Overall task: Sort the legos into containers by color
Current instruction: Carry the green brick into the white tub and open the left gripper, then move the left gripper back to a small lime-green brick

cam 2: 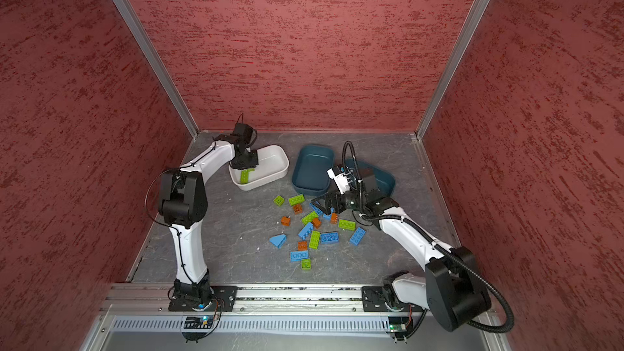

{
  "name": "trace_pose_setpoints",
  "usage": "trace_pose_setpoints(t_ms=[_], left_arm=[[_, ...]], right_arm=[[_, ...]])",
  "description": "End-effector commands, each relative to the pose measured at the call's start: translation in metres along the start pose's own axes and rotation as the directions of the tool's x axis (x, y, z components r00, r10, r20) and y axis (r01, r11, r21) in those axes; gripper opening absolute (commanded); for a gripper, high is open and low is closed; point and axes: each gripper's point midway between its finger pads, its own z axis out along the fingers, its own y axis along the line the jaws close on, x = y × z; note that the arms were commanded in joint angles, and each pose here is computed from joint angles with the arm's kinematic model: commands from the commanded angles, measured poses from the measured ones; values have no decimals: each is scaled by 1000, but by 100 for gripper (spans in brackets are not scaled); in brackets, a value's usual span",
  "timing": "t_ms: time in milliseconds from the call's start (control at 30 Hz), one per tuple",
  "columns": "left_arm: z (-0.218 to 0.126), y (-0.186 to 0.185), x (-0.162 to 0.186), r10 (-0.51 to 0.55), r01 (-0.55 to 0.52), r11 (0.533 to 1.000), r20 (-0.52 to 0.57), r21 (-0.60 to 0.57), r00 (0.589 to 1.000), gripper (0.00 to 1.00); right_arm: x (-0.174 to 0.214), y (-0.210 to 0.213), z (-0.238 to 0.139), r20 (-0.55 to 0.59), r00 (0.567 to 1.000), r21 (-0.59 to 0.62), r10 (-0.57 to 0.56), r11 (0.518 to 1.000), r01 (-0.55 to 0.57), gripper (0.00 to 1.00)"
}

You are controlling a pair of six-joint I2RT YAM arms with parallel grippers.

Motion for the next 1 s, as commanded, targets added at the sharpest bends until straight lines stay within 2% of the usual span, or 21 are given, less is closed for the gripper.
trace_pose_setpoints(t_ms=[0,67,167,333,467,667,767,867,967], left_arm=[[9,-10,-2,5,-4,999,-17,48,1000,31],[11,-9,-2,-8,9,999,-17,45,1000,37],[7,-4,-3,-18,19,999,-22,37,1000,52],[-30,-2,-4,-2,1,1000,9,23,1000,72],[-70,-10,7,19,-22,998,42,51,999,77],[-105,-43,64,119,-123,986,45,115,992,82],[-106,-61,96,276,-280,952,46,126,960,85],[-102,-84,128,442,-434,873,16,222,897,87],[-95,-93,149,559,-532,788,2,311,829,90]], right_arm=[[-10,-1,-6,24,999,23,-33,999,33,99],[-9,-2,-8,25,999,29,-31,999,31,99],[-8,-2,-11,26,999,35,-29,999,28,99],[-10,0,-17,28,999,42,-37,998,36,99],[-10,1,-20,31,999,45,-41,998,40,99],[-7,1,-23,23,999,49,-44,998,43,99],[-5,0,-25,18,999,52,-48,998,47,99],[-4,-1,-26,18,999,57,-46,997,45,99],[-1,0,-27,19,999,56,-38,998,37,99]])
